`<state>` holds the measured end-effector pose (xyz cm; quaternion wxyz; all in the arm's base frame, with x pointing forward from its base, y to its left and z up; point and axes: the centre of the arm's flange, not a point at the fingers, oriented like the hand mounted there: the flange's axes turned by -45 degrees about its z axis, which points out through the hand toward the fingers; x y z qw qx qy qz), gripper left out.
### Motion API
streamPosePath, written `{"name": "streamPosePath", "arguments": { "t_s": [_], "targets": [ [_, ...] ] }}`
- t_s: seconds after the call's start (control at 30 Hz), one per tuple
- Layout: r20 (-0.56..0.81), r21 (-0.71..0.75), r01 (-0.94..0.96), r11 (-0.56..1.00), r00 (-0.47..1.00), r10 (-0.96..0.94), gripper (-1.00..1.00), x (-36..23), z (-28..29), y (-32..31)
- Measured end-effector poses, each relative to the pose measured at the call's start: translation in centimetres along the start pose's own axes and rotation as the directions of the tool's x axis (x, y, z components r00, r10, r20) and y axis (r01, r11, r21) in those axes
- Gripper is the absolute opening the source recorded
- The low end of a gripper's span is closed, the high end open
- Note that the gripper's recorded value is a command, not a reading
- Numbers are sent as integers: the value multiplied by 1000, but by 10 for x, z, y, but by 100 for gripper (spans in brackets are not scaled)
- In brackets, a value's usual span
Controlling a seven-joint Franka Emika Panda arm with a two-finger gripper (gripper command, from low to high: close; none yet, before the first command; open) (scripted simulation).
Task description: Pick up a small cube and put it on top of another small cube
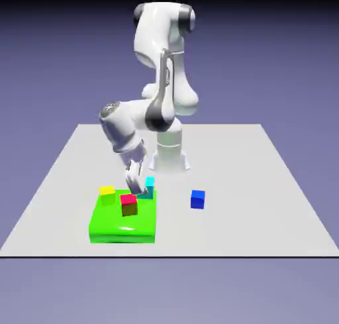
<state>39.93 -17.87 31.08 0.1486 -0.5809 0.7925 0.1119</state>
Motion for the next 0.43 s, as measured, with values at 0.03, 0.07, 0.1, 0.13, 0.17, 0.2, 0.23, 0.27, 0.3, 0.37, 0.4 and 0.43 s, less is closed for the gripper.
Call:
{"name": "streamPosePath", "arguments": {
  "t_s": [0.03, 0.07, 0.1, 0.13, 0.17, 0.2, 0.23, 0.27, 0.3, 0.37, 0.4, 0.43],
  "targets": [
    [10, 23, -41, 999, 999, 41, -100, 10, -9, 4],
    [10, 23, -42, 999, 999, 41, -100, 10, -9, 4],
    [12, 24, -41, 999, 999, 40, -100, 11, 6, 2],
    [13, 22, -36, 999, 999, 36, -100, 11, 22, 1],
    [12, 23, -38, 999, 999, 38, -100, 14, 38, 1],
    [10, 21, -36, 999, 999, 36, -100, 14, 54, 2],
    [9, 17, -27, 999, 1000, 27, 100, 10, 62, 2],
    [9, 12, -17, 1000, 1000, 17, 100, 6, 63, 2],
    [9, 10, -13, 1000, 1000, 13, 100, 4, 64, 2],
    [13, 29, -55, 998, 998, 55, 100, 20, 26, 2],
    [12, 22, -38, 999, 999, 38, 100, 11, 13, 2],
    [10, 22, -41, 999, 999, 41, 100, 11, -3, 3]
  ]
}}
